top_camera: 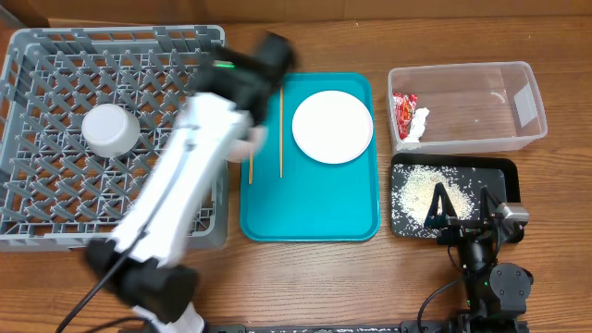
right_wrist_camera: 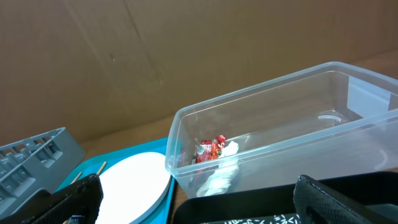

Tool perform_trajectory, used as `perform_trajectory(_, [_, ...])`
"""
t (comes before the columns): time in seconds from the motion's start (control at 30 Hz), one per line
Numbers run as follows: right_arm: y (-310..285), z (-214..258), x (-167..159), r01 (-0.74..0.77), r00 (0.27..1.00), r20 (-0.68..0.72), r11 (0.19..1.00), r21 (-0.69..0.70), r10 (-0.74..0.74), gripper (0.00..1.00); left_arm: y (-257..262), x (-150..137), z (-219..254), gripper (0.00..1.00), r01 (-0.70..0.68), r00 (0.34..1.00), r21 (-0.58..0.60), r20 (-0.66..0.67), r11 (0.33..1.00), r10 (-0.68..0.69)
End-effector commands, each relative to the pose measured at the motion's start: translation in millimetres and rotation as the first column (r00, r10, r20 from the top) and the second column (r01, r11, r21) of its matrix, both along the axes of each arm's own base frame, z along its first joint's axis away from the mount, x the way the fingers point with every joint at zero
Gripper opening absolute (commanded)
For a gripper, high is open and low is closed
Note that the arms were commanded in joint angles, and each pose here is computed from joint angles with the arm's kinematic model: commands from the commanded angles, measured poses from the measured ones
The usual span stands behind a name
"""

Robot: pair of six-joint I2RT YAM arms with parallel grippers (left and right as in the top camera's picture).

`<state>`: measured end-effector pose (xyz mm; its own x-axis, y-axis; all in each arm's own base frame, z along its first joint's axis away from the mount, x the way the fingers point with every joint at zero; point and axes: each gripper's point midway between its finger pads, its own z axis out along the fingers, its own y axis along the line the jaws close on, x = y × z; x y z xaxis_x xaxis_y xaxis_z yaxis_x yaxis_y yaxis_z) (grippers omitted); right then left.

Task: Sort waste into correct bins and load items into the dishwasher
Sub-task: 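Place the small white bowl upright in the dish rack, release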

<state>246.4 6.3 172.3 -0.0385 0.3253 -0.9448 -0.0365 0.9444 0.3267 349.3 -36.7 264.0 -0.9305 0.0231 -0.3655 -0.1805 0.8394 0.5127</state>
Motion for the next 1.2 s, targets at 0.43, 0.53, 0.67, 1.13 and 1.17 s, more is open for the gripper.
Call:
perform_trajectory(0.43, [-1.9,-1.3,0.0,0.009,1.000,0.006,1.000,0.001,-0.009,1.00,176.2,27.9,23.8,0.04,-0.437,0.899,0.505,0.242,0.744,0.364])
perform_trajectory(0.53, [-1.9,-1.3,0.0,0.010,1.000,0.006,1.000,0.001,-0.010,1.00,175.6,39.0,1.4,0.04,-0.409,0.911,0.533,0.193,0.741,0.364])
perform_trajectory(0.67, [-1.9,-1.3,0.0,0.010,1.000,0.006,1.000,0.001,-0.010,1.00,170.6,56.6,-30.8,0.04,-0.388,0.919,0.535,0.161,0.750,0.361])
perform_trajectory(1.13, [-1.9,-1.3,0.0,0.009,1.000,0.006,1.000,0.001,-0.009,1.00,133.3,75.8,-75.1,0.04,-0.267,0.962,0.608,0.123,0.747,0.244])
perform_trajectory(1.17, [-1.9,-1.3,0.0,0.009,1.000,0.006,1.000,0.001,-0.009,1.00,133.9,75.2,-75.2,0.04,-0.263,0.963,0.616,0.120,0.742,0.242])
